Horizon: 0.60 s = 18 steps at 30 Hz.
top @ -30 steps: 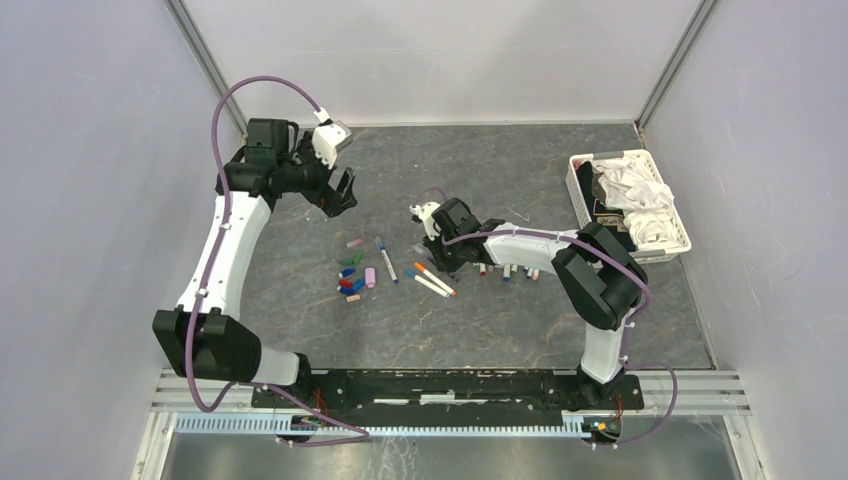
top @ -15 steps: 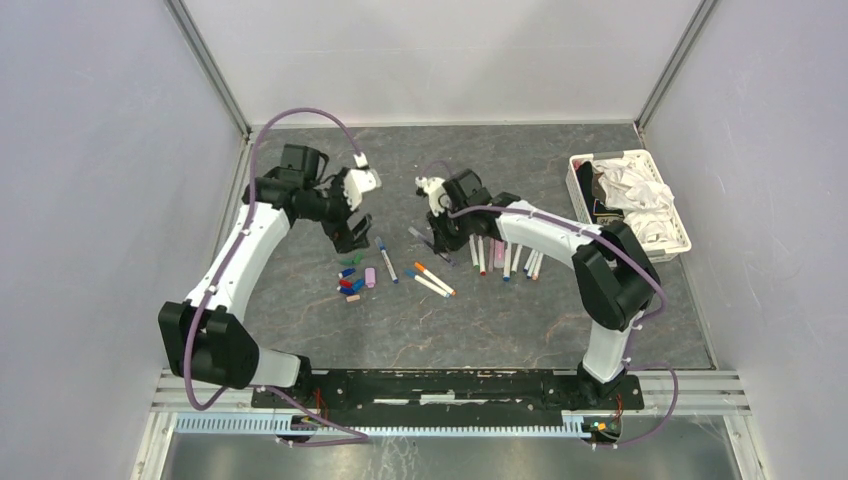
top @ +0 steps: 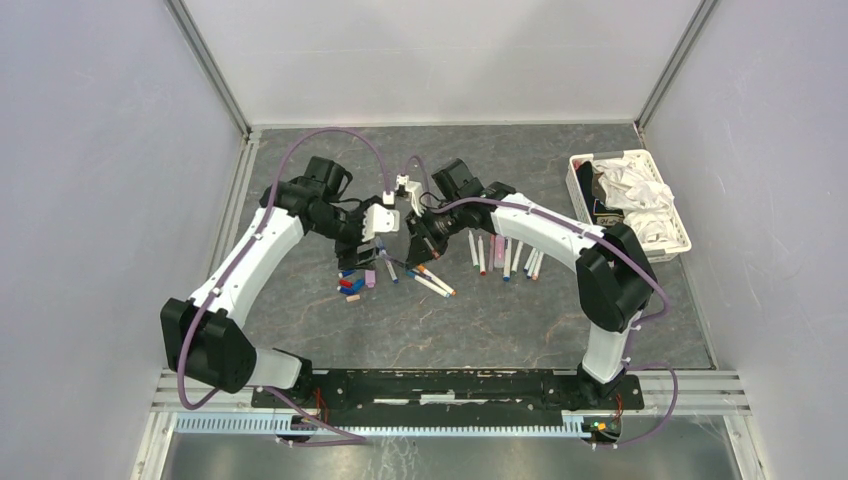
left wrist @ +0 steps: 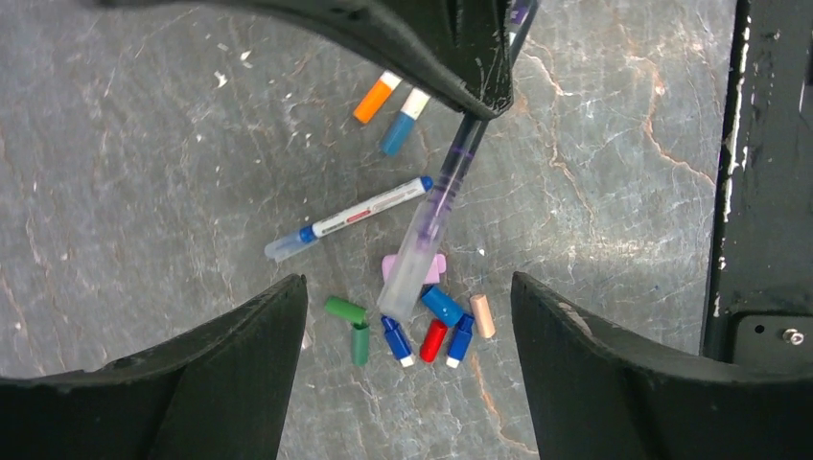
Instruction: Open the pen caps
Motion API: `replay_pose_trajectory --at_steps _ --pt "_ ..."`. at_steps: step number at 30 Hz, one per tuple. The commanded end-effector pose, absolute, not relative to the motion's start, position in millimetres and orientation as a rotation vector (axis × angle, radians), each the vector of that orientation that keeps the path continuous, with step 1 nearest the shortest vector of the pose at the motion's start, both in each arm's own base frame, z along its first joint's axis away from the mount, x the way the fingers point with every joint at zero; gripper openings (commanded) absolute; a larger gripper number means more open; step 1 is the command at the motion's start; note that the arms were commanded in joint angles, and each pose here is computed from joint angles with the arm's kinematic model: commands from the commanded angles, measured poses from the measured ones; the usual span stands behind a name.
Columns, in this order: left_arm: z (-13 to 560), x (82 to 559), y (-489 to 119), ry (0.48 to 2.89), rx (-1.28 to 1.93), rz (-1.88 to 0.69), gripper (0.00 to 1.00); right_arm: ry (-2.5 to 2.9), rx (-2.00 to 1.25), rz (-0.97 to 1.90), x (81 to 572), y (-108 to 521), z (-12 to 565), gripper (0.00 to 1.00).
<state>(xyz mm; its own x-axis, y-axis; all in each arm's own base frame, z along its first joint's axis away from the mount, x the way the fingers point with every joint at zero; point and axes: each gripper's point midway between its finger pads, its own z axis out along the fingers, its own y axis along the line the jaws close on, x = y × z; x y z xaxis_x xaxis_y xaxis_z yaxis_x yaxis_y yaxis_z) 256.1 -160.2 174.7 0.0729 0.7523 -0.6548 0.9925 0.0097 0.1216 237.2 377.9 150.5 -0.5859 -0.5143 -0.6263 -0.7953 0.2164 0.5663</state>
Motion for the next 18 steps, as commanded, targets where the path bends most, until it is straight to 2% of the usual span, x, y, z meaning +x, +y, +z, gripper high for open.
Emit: replay_pose_trajectory --at_steps 1,4,7,12,14,15,16,18 --pt "172.1 242.2 -166.4 1.604 1.914 -0.553 0.82 2.113 -1.282 1.435 229.4 385.7 168.3 0.00" --pt "165.0 238.5 -166.2 1.600 1.952 -0.542 0.75 2.098 -1.308 1.466 224.5 386.1 167.6 0.00" --pt "161.9 237.1 -164.9 1.599 1.970 -0.530 0.62 2.094 -1.317 1.474 222.4 386.4 166.0 0.00" --pt "162.1 234.9 -165.2 1.587 1.991 -0.515 0.35 2.102 -1.302 1.508 223.7 390.5 164.8 0.00" --pt "161.6 233.8 -166.0 1.591 1.996 -0.520 0.21 2.099 -1.293 1.527 223.9 393.9 165.3 0.02" --pt "161.5 234.0 -166.3 1.595 1.997 -0.521 0.12 2.105 -1.285 1.532 224.2 395.7 164.7 0.10" --pt "161.1 234.3 -166.4 1.602 1.995 -0.522 0.08 2.108 -1.281 1.540 224.2 397.0 164.0 0.22" --pt "160.2 233.8 -165.3 1.616 1.999 -0.525 0.03 2.119 -1.276 1.557 222.1 402.2 160.1 0.36"
